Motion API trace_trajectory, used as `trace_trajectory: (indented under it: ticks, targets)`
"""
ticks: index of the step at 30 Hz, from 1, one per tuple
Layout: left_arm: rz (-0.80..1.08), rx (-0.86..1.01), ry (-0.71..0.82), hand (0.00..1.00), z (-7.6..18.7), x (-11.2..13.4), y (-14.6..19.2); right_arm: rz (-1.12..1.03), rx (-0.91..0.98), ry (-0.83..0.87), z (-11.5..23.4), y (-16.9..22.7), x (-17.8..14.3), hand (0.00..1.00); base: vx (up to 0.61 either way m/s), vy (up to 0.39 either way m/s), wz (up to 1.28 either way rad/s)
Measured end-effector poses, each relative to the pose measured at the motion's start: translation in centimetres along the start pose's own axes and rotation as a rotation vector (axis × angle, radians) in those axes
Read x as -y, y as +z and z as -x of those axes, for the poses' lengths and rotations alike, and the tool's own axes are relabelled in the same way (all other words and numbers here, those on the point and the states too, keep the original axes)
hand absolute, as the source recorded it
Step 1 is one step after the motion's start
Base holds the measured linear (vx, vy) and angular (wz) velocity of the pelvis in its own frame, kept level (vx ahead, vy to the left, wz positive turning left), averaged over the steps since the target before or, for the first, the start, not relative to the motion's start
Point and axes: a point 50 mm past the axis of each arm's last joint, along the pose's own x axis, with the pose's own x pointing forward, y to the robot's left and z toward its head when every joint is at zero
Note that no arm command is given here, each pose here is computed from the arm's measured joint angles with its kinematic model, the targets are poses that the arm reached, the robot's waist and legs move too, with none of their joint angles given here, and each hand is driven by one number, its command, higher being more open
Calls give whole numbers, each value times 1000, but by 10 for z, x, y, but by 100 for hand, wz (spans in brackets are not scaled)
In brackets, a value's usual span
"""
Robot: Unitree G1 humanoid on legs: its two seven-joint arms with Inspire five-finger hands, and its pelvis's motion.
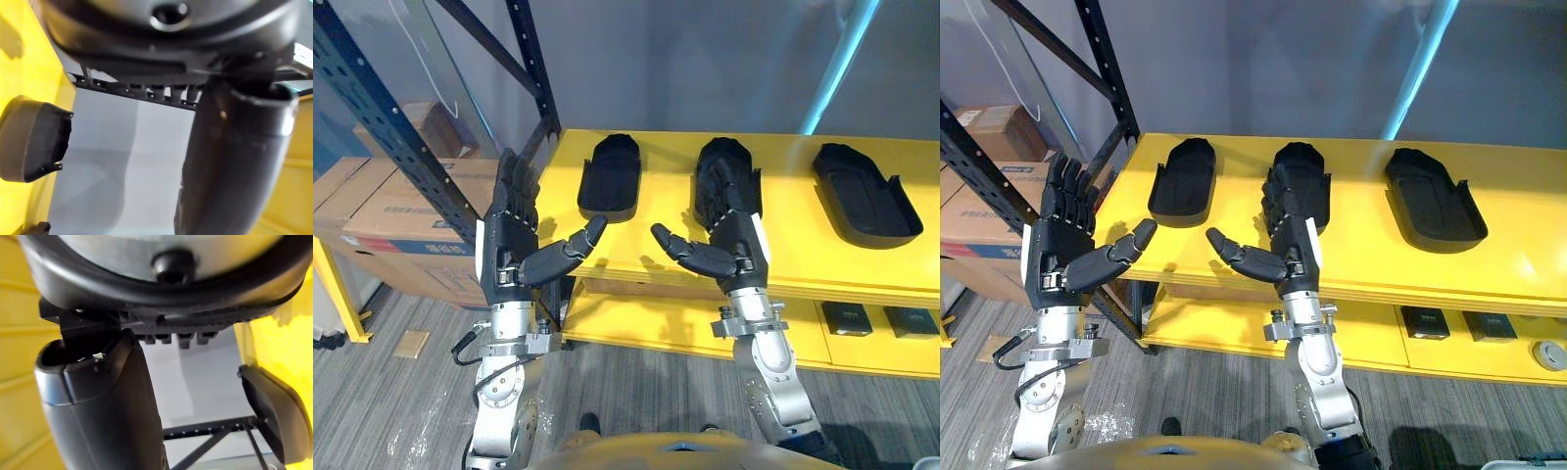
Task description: Walk over and take three plastic housings, then place them on the shelf
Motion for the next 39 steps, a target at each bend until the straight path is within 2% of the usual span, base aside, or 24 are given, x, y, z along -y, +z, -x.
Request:
trace_trajectory:
  ticks: [7, 14, 19, 39]
  targets:
    - [34, -19, -50, 100, 1, 12, -3, 2, -29, -49, -25, -8, -7, 100, -16, -13, 13]
    - [54, -43, -80, 100, 1, 22, -7, -6, -159, -190, -22, -34, -6, 100, 0, 0, 0]
    - [64, -68, -73, 100, 2, 25, -11, 4, -234, -197, -20, -43, -6, 100, 0, 0, 0]
    - [48, -99, -67, 100, 4, 30, -14, -6, -270, -280, -19, -48, -12, 100, -5, -3, 0]
